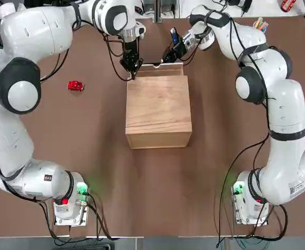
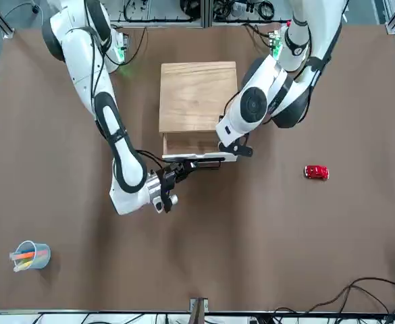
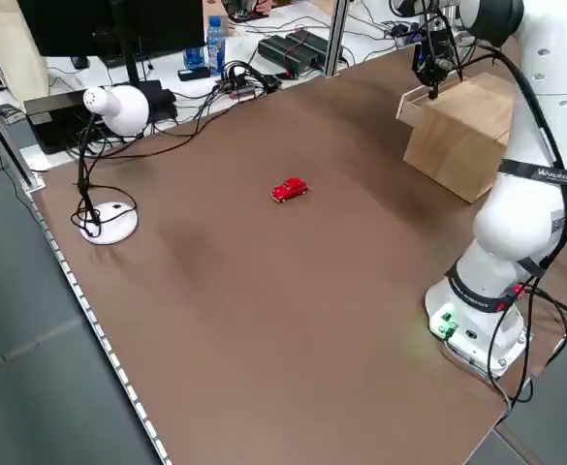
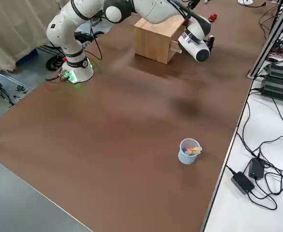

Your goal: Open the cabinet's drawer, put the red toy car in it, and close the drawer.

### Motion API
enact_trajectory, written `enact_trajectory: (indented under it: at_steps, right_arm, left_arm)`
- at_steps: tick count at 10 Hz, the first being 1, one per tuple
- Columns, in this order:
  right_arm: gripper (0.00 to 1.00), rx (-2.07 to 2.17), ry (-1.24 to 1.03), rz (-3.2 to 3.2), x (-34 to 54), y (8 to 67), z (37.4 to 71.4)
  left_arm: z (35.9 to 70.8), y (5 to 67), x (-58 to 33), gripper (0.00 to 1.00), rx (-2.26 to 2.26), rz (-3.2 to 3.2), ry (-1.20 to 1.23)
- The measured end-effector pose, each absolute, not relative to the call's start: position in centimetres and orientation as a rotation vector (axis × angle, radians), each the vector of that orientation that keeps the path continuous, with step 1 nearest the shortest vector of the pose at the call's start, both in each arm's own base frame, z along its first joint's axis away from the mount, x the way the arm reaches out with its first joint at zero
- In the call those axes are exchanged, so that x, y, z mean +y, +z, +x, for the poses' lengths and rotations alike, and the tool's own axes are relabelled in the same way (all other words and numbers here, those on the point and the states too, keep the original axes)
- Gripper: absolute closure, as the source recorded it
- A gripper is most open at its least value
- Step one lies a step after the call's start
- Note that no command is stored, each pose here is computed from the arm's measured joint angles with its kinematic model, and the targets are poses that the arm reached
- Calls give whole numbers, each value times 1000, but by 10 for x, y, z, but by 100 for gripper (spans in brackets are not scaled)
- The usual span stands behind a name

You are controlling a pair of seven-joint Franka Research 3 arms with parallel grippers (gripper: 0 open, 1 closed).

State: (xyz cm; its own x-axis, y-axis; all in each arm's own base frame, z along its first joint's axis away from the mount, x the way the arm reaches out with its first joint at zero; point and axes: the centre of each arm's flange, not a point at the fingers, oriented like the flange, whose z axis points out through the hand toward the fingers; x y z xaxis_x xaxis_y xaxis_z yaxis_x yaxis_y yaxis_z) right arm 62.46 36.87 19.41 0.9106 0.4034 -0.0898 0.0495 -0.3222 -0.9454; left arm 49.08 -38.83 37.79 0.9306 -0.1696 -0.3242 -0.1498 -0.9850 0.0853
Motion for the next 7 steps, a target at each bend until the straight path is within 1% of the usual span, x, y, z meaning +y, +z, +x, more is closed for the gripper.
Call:
enact_trajectory:
  at_steps: [7]
  right_arm:
    - [82, -273, 233, -1935, 366, 202, 644]
  left_arm:
    - [490, 378, -389, 99, -253, 3029, -516]
